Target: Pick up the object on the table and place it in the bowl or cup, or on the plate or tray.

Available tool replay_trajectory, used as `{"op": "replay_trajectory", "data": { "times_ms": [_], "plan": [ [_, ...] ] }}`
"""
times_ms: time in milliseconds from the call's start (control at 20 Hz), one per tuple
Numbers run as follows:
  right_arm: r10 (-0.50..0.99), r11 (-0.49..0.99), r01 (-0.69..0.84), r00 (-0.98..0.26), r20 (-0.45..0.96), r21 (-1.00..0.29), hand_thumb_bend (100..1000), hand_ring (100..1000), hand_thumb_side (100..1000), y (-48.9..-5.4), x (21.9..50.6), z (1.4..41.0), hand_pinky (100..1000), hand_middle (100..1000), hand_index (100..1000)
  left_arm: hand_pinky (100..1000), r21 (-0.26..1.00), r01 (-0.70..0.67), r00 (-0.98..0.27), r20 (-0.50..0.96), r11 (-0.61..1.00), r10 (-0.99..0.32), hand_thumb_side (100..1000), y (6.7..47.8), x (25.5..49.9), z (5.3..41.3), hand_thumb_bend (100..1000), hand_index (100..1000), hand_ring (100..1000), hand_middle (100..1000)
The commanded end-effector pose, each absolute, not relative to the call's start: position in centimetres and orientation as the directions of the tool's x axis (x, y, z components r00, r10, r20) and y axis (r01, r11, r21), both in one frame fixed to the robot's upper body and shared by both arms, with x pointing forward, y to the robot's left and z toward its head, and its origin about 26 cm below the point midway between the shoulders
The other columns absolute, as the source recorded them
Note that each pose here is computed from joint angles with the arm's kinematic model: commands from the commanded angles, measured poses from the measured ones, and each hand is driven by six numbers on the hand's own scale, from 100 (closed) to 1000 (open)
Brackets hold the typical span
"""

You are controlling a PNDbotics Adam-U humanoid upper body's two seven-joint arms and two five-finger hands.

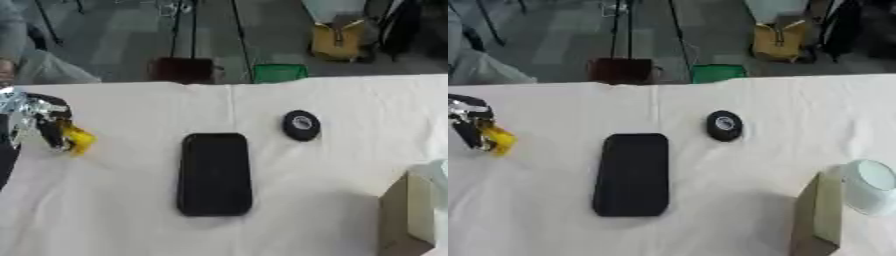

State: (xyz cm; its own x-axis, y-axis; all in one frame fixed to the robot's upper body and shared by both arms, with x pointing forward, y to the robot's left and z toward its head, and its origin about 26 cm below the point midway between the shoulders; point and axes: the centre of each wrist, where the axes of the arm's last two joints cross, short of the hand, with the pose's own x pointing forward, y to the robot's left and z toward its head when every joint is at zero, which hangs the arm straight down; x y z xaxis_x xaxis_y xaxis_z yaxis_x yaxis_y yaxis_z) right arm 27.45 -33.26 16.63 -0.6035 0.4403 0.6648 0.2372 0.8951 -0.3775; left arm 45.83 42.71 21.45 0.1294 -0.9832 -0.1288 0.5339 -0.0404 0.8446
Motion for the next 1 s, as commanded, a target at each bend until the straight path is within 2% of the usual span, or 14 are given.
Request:
{"op": "replay_trajectory", "data": {
  "times_ms": [50,150,200,350,500,700,850,1000],
  "plan": [
    [0.454,0.887,0.248,-0.624,0.636,-0.389,614,553,496,-33.5,27.2,17.7,575,769,854,664,0.885,0.464,0.110,-0.095,-0.034,-0.989,190,43.0,45.4,24.1,100,530,432,390],
    [0.454,0.887,0.248,-0.624,0.636,-0.389,614,553,496,-33.5,27.2,17.7,575,769,854,664,0.887,0.461,0.107,-0.086,-0.027,-0.991,190,42.9,45.3,24.3,100,530,432,390],
    [0.448,0.889,0.240,-0.628,0.636,-0.389,614,554,495,-33.3,27.3,17.8,576,769,854,619,0.894,0.448,0.090,-0.080,-0.032,-0.993,220,42.4,45.5,24.6,100,520,393,359],
    [0.438,0.894,0.227,-0.631,0.640,-0.387,614,554,495,-33.2,27.3,17.8,576,770,854,612,0.939,0.332,-0.073,-0.072,-0.093,-0.995,225,37.4,47.0,26.9,100,527,389,357],
    [0.444,0.891,0.237,-0.627,0.640,-0.386,614,555,495,-33.5,27.2,17.7,576,770,854,611,0.963,0.229,-0.246,-0.086,-0.144,-0.965,222,32.6,47.5,27.5,100,535,393,364],
    [0.440,0.893,0.232,-0.631,0.639,-0.386,614,556,495,-33.4,27.3,17.8,577,770,855,619,0.971,0.126,-0.460,-0.124,-0.203,-0.879,212,26.6,47.3,27.9,100,552,415,383],
    [0.432,0.896,0.222,-0.637,0.639,-0.384,614,556,494,-33.3,27.3,17.9,577,770,855,623,0.960,0.108,-0.612,-0.141,-0.259,-0.778,208,22.0,46.6,27.1,100,561,428,394],
    [0.432,0.896,0.223,-0.636,0.639,-0.383,614,556,494,-33.3,27.3,17.9,577,770,855,623,0.939,0.099,-0.712,-0.164,-0.328,-0.683,215,19.8,45.4,26.3,100,571,438,404]
  ]
}}
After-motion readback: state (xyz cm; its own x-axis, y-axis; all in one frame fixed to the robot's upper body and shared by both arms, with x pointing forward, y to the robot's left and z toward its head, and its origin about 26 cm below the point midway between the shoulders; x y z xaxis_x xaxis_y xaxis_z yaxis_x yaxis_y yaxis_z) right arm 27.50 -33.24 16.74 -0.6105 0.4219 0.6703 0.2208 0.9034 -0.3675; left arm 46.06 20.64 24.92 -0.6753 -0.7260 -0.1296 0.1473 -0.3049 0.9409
